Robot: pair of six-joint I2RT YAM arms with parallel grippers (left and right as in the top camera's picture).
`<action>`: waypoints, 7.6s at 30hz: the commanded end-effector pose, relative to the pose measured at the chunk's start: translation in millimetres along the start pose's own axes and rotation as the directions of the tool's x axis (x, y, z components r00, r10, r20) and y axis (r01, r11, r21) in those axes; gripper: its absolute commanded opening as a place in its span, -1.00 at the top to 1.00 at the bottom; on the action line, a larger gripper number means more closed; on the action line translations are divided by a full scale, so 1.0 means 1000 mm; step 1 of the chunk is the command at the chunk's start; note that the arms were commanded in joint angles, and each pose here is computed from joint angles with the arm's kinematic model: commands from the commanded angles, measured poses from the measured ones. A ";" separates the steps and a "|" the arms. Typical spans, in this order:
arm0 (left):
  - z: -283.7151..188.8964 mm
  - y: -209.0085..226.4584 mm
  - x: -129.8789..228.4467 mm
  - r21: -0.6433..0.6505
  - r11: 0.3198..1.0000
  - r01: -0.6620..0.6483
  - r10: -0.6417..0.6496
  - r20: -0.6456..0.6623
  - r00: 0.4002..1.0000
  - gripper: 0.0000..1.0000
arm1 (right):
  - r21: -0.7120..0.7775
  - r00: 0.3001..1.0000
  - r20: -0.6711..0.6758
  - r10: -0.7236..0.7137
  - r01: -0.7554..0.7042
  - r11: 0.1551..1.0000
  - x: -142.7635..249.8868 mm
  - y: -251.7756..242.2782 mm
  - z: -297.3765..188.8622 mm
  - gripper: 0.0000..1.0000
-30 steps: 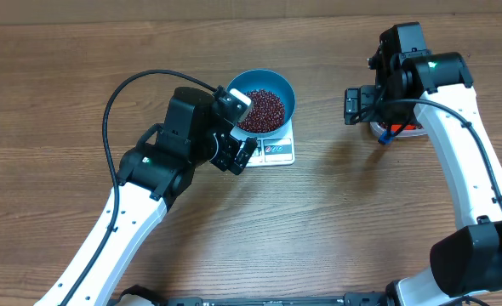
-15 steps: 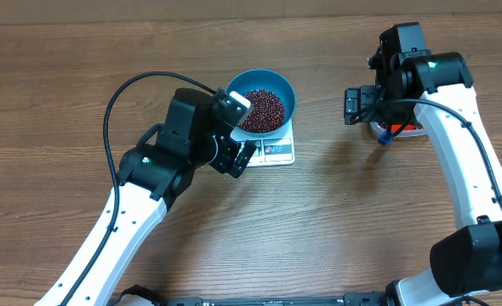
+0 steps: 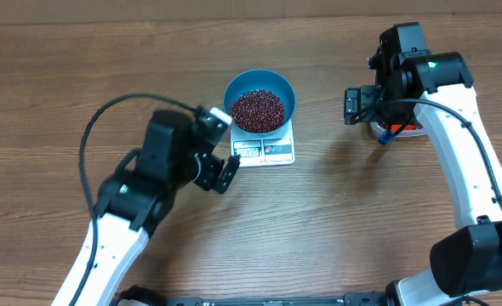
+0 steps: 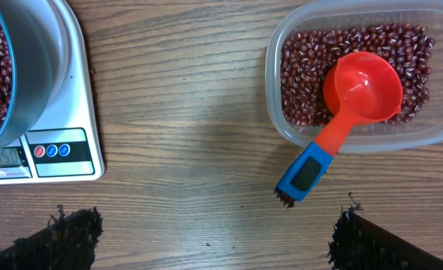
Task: Scoop item into bowl and weigh 150g on scale
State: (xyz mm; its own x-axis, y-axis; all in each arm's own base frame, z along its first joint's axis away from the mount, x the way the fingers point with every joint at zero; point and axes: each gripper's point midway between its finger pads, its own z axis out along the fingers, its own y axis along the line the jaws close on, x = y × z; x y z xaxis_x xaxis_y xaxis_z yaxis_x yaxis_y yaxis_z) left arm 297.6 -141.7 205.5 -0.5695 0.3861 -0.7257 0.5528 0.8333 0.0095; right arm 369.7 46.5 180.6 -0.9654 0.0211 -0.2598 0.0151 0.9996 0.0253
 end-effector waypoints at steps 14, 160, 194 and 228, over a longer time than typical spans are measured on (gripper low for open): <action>-0.064 0.032 0.027 -0.077 0.958 0.275 -0.200 0.507 0.838 -0.99 | 0.000 0.998 0.062 0.008 -0.008 1.000 -0.009 0.000 -0.018 -1.00; -0.061 0.099 0.122 -0.358 0.829 0.430 -0.092 0.671 0.736 -0.99 | -0.230 0.388 0.912 0.132 0.219 0.948 0.008 0.027 -0.086 -1.00; -0.061 0.099 0.122 -0.358 0.829 0.430 -0.092 0.671 0.736 -0.99 | -0.216 0.343 0.929 0.136 0.207 0.954 0.112 0.007 -0.017 -1.00; -0.061 0.099 0.122 -0.358 0.829 0.430 -0.092 0.671 0.736 -0.99 | -0.167 0.299 0.944 0.137 0.076 0.983 0.123 -0.023 -0.022 -1.00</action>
State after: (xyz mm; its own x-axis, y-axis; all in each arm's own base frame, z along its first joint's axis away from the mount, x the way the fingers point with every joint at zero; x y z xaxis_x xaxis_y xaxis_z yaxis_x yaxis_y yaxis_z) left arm 245.8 7.3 159.8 -0.0659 -0.0776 -0.9948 0.0162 0.9968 -0.0788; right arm 244.0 34.3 171.8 -0.0524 0.1675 -0.9845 -0.1468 0.9738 0.1735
